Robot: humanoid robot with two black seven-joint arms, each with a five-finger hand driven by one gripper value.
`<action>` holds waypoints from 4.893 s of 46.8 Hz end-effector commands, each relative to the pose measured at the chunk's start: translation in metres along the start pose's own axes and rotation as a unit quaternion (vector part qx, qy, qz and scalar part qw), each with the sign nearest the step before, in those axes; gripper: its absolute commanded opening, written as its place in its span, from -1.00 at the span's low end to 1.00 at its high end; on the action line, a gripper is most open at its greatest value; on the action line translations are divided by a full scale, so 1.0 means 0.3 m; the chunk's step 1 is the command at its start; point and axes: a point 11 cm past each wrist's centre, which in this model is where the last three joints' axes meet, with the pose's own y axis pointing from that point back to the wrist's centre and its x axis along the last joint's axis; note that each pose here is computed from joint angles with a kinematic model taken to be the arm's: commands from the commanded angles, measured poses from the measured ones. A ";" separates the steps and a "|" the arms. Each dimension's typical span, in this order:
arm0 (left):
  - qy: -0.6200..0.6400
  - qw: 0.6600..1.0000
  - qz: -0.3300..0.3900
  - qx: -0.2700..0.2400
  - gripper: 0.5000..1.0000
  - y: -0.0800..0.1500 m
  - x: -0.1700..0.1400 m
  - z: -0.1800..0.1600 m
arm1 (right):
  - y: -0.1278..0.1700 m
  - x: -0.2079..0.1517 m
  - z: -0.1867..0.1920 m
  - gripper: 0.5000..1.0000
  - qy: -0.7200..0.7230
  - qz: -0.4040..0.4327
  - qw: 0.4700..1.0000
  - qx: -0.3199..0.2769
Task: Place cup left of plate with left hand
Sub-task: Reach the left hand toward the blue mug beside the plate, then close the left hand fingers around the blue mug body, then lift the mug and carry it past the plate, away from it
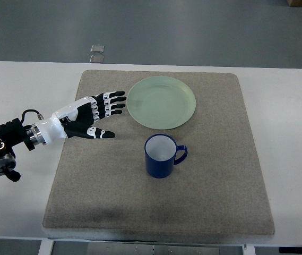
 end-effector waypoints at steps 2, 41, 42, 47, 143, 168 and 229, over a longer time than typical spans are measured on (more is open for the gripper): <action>-0.003 1.000 -0.021 0.011 0.98 -0.011 -0.045 -0.025 | 0.000 0.000 -0.001 0.73 0.000 0.000 1.000 0.000; 0.007 0.996 -0.089 0.011 0.99 -0.157 -0.243 -0.098 | 0.000 0.000 -0.001 0.73 0.000 0.000 1.000 0.000; 0.006 0.996 -0.091 0.012 0.99 -0.160 -0.246 -0.099 | 0.000 0.000 -0.001 0.73 0.000 0.000 1.000 0.000; 0.005 0.995 -0.096 0.011 0.99 -0.170 -0.255 -0.094 | 0.000 0.000 -0.001 0.73 0.000 0.000 1.000 0.000; -0.009 0.994 -0.105 0.026 -0.40 -0.204 -0.285 -0.118 | 0.000 0.000 -0.001 0.73 0.000 0.000 1.000 0.000; -0.043 0.998 -0.006 -0.038 -1.00 -0.187 -0.077 0.056 | 0.000 0.000 -0.001 0.73 0.000 0.000 1.000 0.000; -0.047 0.972 0.230 -0.001 -1.00 0.089 0.263 -0.076 | 0.000 0.000 -0.001 0.73 0.000 0.000 1.000 0.000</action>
